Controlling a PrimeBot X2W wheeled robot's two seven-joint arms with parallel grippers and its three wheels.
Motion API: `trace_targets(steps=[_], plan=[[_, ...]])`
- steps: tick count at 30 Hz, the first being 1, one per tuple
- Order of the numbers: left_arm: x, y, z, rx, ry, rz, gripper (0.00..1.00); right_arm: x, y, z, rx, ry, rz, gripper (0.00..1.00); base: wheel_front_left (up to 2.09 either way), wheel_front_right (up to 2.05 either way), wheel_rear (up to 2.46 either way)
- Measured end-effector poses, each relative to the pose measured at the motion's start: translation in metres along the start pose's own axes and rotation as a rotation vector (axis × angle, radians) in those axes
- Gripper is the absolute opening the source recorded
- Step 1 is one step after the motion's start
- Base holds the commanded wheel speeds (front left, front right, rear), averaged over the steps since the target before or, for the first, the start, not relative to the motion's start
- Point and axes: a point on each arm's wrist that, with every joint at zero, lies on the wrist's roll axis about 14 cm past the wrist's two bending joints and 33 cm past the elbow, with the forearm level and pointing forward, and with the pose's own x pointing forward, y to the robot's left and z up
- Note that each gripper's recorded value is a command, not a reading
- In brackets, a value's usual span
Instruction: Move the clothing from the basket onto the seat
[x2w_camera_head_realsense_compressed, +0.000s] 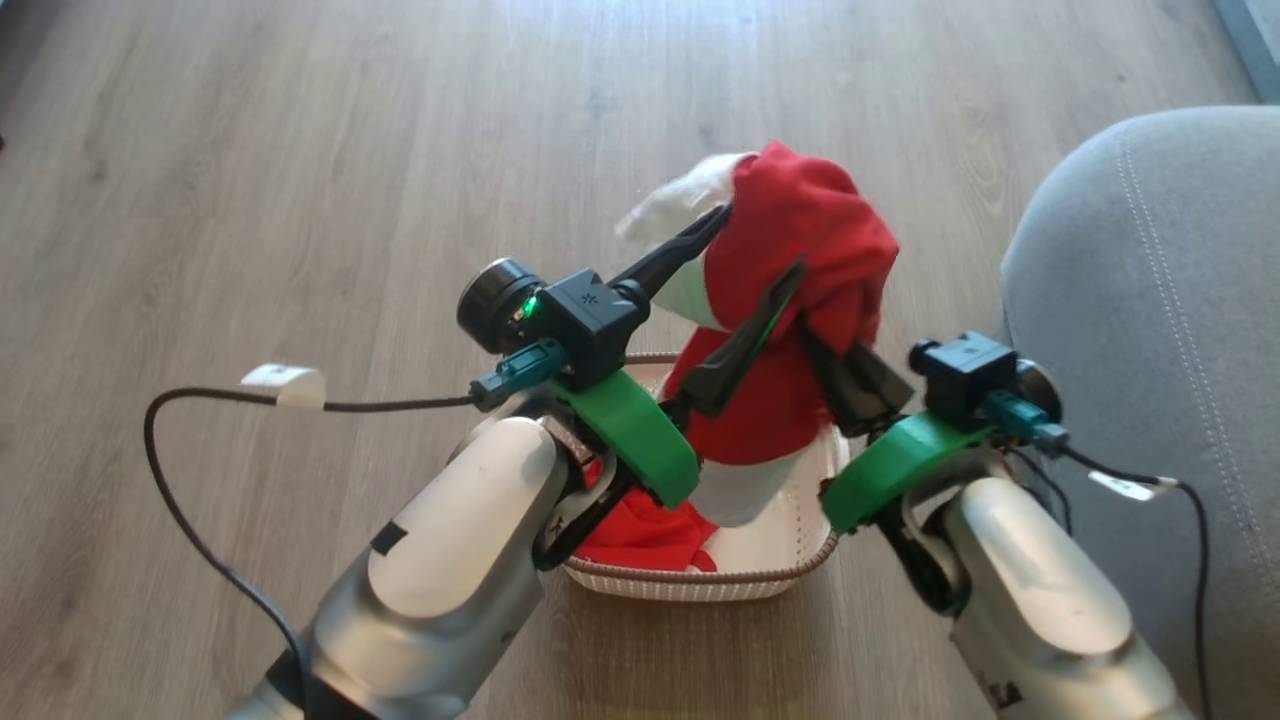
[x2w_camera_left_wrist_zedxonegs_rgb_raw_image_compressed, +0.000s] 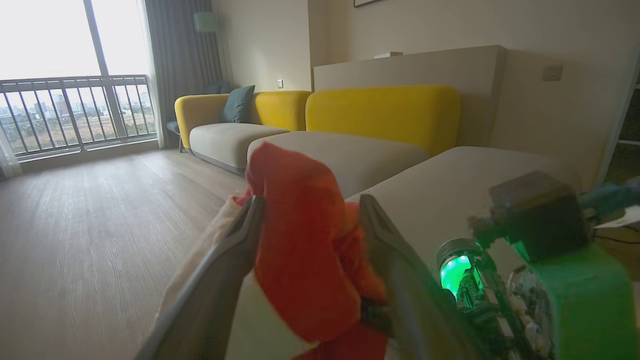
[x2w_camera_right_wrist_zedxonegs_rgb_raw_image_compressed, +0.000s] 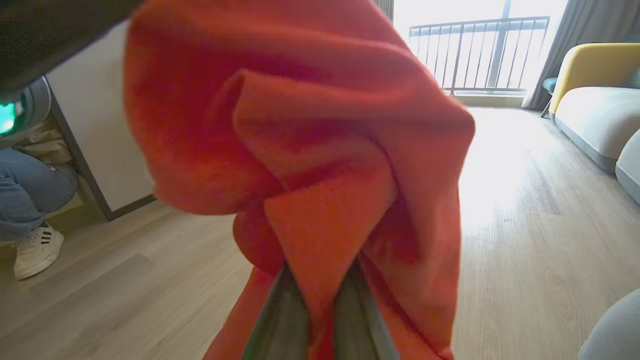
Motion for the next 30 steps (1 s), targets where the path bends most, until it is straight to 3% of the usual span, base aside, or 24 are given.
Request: trace_targets(steps=[12, 30], plan=[[0.003, -0.008, -0.061, -0.002, 0.152, -0.037, 1.00, -0.030, -0.065, 0.034, -0.014, -0.105, -0.193, 0.00, 0.00, 0.00, 0.00], [0.013, -0.103, -0.110, -0.110, 0.246, -0.275, 1.00, -0.132, -0.130, 0.069, -0.072, -0.182, -0.487, 0.00, 0.00, 0.00, 0.00]])
